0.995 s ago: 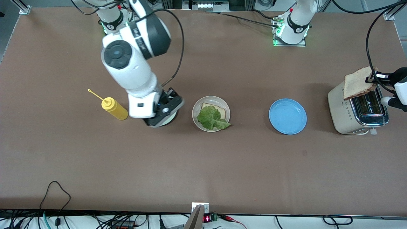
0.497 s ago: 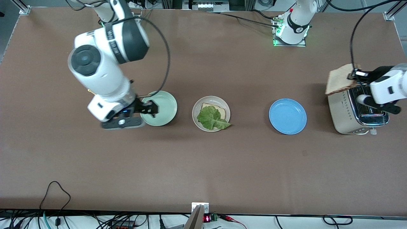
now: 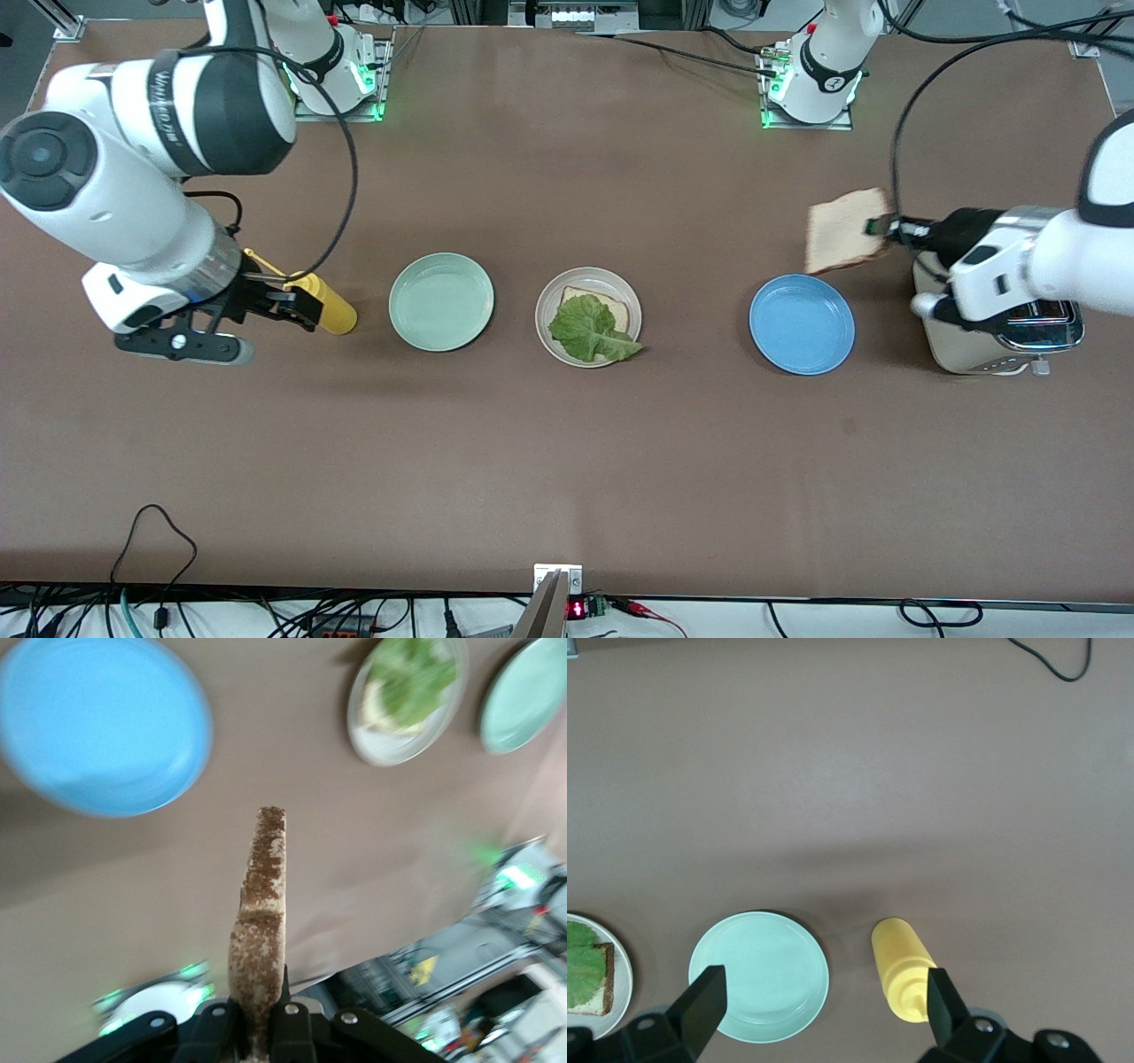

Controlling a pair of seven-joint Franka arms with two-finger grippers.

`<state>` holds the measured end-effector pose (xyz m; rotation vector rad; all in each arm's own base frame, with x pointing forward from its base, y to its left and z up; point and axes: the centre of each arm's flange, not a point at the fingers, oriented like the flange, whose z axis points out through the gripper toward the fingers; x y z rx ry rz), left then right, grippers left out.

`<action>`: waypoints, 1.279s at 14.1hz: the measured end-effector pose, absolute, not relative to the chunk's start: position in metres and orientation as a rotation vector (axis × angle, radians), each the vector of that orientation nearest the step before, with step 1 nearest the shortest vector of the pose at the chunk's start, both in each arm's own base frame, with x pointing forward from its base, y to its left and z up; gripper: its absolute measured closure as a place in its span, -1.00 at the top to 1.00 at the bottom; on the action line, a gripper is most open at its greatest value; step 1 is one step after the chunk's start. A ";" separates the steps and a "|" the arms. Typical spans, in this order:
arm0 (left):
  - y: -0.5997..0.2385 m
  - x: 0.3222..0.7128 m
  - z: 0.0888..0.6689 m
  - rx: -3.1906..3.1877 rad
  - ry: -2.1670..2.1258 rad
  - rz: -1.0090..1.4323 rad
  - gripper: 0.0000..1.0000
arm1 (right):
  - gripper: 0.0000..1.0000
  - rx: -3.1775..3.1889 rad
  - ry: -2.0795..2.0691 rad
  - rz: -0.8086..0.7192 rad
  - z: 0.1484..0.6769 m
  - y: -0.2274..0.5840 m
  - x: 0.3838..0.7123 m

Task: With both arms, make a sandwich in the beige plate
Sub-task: 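Withdraw the right gripper while the left gripper lifts the bread slice, then lower the bread onto the lettuce with the left gripper and release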

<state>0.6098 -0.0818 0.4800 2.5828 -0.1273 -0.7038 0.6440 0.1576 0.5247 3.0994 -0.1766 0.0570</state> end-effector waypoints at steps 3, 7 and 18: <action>-0.157 0.619 0.457 2.483 -0.083 -0.640 -0.80 | 1.00 3.097 -0.212 0.063 0.532 0.132 0.642; -0.217 0.630 0.407 2.299 -0.015 -0.630 -0.80 | 1.00 3.101 -0.226 0.065 0.537 0.120 0.640; -0.270 0.611 0.206 1.971 -0.116 -0.322 -0.80 | 1.00 3.175 -0.216 0.104 0.577 0.060 0.594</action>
